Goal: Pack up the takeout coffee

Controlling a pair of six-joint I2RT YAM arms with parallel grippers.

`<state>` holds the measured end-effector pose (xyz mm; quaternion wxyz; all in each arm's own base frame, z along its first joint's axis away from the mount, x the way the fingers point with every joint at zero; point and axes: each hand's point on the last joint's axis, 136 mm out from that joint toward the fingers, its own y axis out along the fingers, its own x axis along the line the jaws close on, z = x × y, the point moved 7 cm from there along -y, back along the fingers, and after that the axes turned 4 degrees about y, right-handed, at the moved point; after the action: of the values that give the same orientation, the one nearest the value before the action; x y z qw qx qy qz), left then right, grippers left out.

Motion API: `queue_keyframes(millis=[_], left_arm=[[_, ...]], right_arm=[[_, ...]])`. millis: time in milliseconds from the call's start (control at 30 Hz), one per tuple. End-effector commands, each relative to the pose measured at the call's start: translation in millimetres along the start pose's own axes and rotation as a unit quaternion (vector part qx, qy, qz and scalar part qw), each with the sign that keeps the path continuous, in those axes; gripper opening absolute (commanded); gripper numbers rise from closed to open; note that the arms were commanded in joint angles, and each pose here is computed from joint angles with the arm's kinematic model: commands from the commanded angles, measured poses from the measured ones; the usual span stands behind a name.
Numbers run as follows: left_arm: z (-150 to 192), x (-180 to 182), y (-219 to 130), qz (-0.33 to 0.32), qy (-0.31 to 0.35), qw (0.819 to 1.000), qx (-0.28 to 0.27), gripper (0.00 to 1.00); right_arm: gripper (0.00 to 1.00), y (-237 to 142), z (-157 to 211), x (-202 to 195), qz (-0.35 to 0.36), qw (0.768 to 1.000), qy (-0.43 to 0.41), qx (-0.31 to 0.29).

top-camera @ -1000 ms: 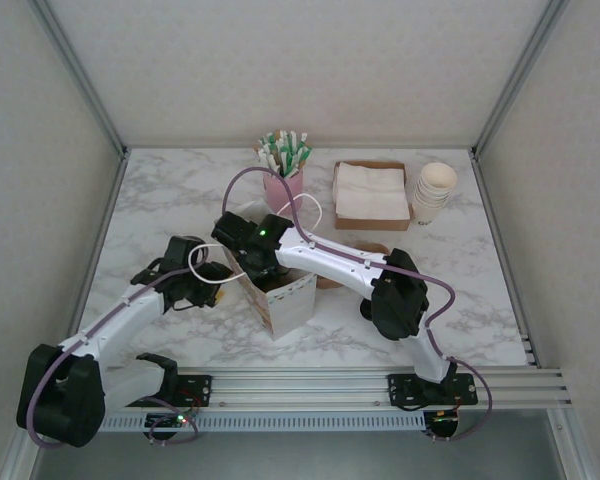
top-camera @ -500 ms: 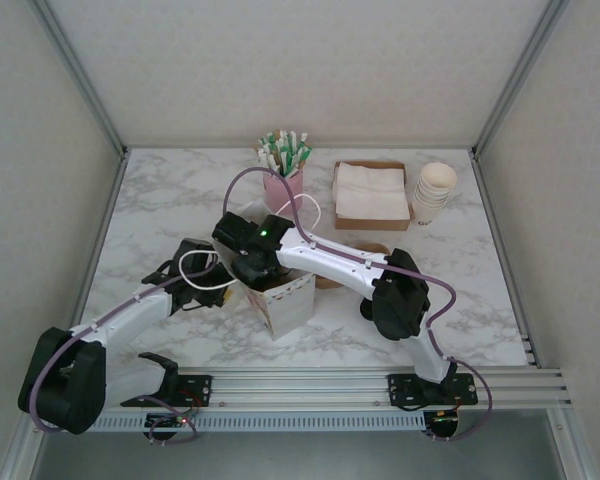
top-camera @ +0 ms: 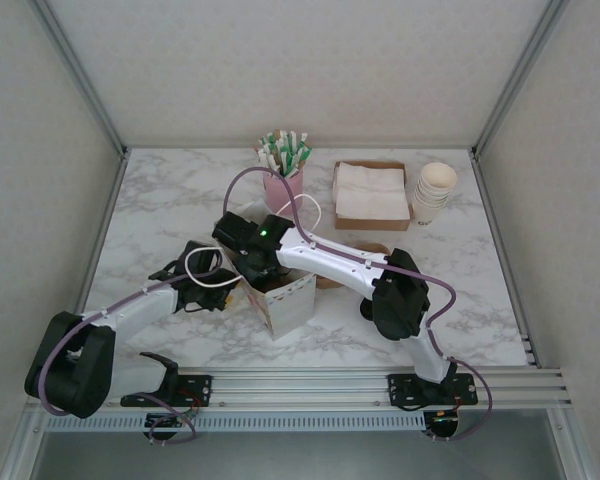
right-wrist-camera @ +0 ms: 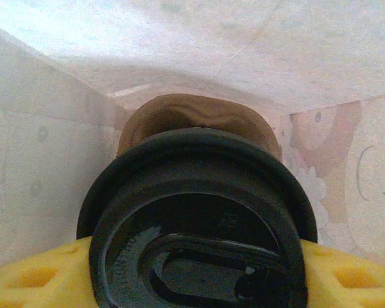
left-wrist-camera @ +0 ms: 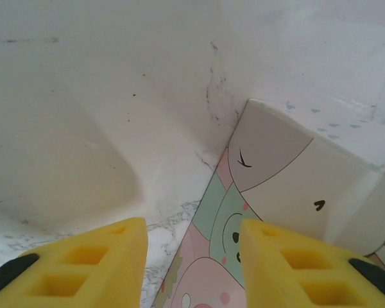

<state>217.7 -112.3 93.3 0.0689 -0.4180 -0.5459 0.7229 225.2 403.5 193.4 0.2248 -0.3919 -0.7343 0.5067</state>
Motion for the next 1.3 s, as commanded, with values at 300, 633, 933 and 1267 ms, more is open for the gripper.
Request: queue_keyframes(millis=[300,633,933,1267], left_arm=[[1.0,0.4,-0.9,-0.007,0.013,1.0,-0.006,0.38],[0.4,4.3,-5.8,-0.013,0.017,1.0,-0.019,0.38],[0.3,8.7,-10.1,-0.012,0.012,0.999,-0.031,0.38],[-0.1,8.9,-12.2,-0.015,0.014,0.999,-0.034,0.38]], right_arm=[[0.49,45.3,42.8,11.7,-0.01,0.992,-0.007,0.128],[0.54,31.3,33.3,6.8,-0.007,0.995,0.0,0.103],[0.71,8.0,17.1,3.5,-0.004,0.998,0.001,0.067],[0.82,-22.7,-0.1,-1.0,-0.001,1.0,0.008,0.023]])
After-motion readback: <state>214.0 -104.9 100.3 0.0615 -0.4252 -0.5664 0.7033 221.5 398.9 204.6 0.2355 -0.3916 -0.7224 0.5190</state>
